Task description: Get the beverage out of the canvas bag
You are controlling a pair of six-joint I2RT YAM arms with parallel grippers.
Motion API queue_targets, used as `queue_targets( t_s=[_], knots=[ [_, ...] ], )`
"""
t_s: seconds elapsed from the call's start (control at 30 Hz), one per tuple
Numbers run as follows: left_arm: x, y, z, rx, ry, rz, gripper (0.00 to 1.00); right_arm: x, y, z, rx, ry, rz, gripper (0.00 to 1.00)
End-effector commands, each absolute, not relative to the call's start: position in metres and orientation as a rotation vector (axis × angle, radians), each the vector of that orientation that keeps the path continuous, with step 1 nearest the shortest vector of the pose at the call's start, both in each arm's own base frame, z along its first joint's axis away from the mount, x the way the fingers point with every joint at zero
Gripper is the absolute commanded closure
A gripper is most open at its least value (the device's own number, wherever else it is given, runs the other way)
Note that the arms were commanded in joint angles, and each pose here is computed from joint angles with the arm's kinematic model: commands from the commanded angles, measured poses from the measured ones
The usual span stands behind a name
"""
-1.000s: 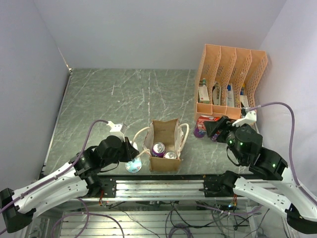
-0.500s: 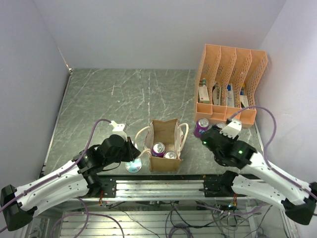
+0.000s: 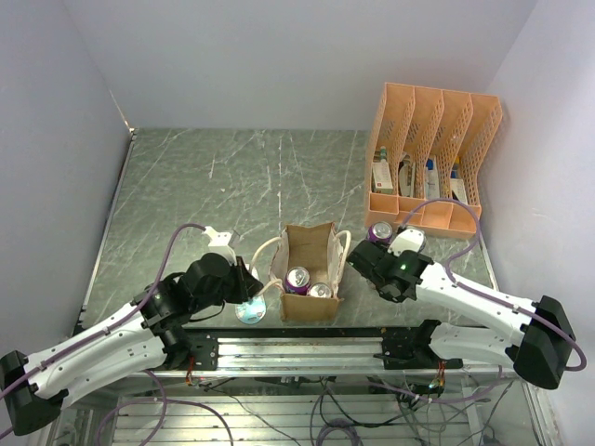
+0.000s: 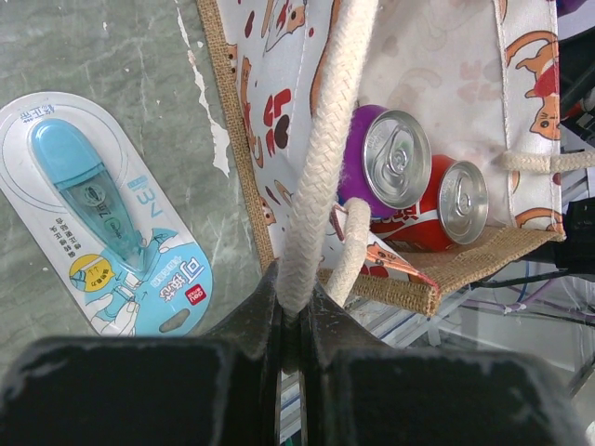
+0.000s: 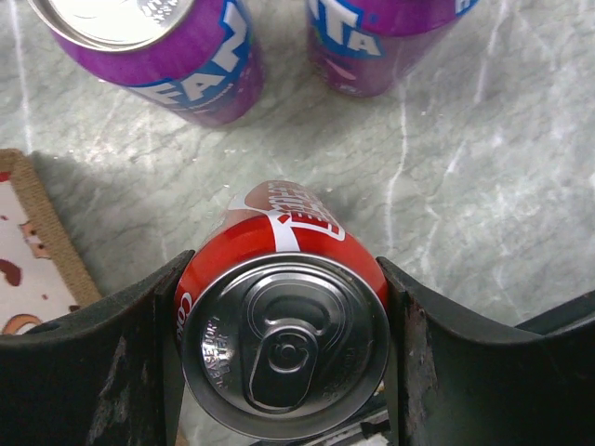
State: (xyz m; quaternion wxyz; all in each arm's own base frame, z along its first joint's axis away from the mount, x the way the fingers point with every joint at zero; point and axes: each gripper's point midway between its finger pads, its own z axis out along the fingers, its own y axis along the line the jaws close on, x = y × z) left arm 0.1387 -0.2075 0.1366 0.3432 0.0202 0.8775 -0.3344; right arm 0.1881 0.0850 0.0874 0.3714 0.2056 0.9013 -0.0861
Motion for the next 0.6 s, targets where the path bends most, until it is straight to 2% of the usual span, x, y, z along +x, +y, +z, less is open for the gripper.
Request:
queue_targets(
  t_s=[0.0,0.57],
  knots=[
    [0.137,-0.204,0.134,0.06,2.289,-0.854,0.93,0.206,0.102,0.098,0.597,2.234,-0.099,1.0],
    [0.135,-0.2,0.134,0.05,2.287,-0.856,0.93,0.203,0.099,0.08,0.588,2.274,-0.195,1.0]
  ],
)
